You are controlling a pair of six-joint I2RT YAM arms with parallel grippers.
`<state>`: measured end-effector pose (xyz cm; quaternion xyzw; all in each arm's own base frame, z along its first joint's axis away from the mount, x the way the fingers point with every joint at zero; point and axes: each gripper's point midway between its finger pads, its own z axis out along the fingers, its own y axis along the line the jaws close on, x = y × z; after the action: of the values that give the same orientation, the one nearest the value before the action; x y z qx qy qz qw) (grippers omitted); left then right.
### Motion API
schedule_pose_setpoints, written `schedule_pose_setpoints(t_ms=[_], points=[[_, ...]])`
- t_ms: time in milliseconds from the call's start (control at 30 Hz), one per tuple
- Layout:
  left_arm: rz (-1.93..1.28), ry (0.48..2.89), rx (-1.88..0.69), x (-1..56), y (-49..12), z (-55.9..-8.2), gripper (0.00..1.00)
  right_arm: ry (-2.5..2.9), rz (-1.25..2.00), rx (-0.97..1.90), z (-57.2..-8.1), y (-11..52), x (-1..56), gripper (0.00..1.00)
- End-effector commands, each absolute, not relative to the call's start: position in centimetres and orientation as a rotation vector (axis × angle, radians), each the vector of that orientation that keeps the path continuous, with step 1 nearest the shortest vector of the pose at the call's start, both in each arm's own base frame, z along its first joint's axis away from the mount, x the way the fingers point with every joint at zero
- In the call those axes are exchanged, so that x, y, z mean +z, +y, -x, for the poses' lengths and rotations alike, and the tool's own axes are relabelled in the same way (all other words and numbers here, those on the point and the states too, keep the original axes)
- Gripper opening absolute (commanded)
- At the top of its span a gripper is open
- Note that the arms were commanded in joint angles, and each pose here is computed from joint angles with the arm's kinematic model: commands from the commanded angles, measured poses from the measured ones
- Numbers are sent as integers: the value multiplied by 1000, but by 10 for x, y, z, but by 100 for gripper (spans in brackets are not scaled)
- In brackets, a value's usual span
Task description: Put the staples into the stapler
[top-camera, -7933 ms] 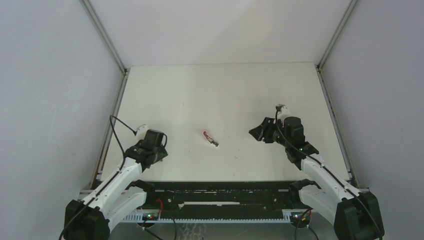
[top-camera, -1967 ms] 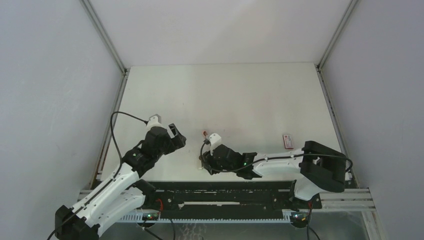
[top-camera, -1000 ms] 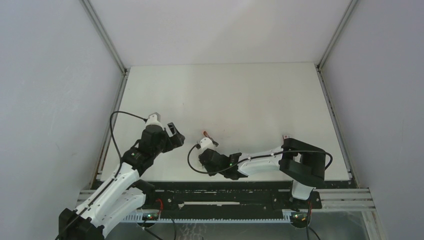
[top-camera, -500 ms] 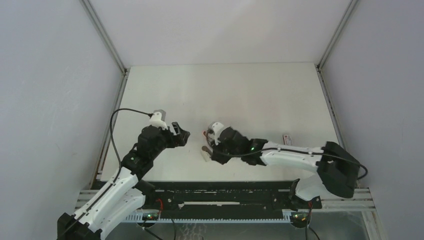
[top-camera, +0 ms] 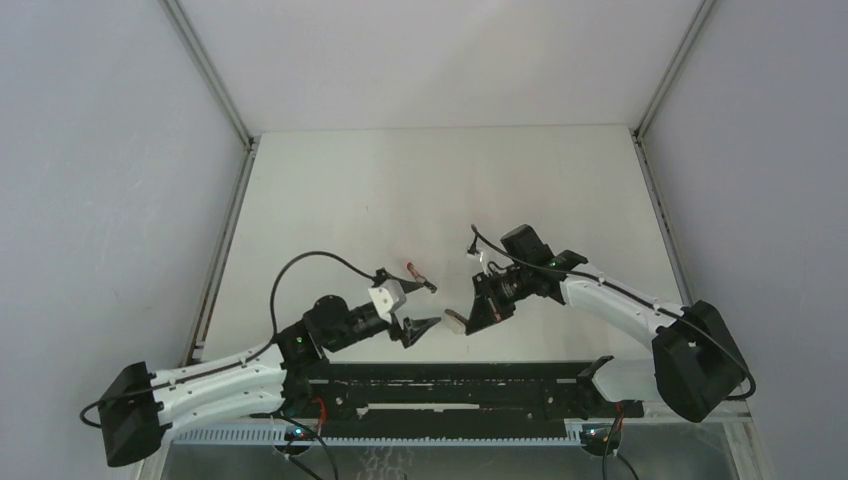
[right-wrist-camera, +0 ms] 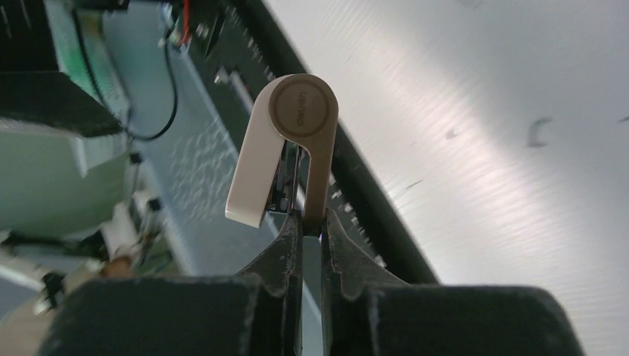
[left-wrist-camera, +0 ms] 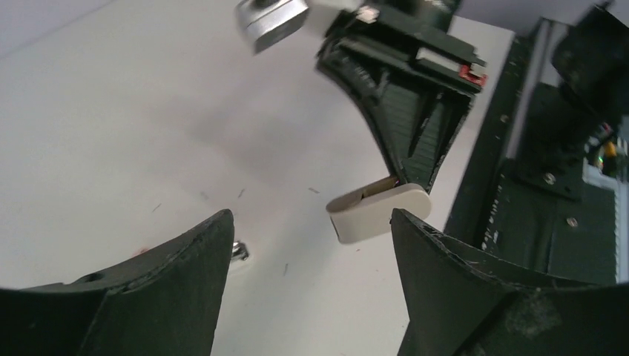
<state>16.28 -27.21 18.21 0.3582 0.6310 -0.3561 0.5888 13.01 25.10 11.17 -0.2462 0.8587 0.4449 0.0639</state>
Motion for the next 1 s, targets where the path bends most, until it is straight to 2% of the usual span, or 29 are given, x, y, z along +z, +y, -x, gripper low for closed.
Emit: schedule_pose_setpoints(t_ms=[0, 400, 733, 967], points=[[-1006, 1264, -794, 189, -292, -140, 80, 2616, 782, 1557, -102, 255, 124, 0], [-1260, 1224, -755, 167, -329, -100, 77, 2645, 873, 1645, -78, 263, 124, 0], [-1324, 1218, -778, 167, -349, -81, 40, 2651, 922, 1637, -71, 267, 122, 0], [-1339, 1266, -843, 166, -351, -70, 5, 2684, 856, 1550, -84, 258, 112, 0]])
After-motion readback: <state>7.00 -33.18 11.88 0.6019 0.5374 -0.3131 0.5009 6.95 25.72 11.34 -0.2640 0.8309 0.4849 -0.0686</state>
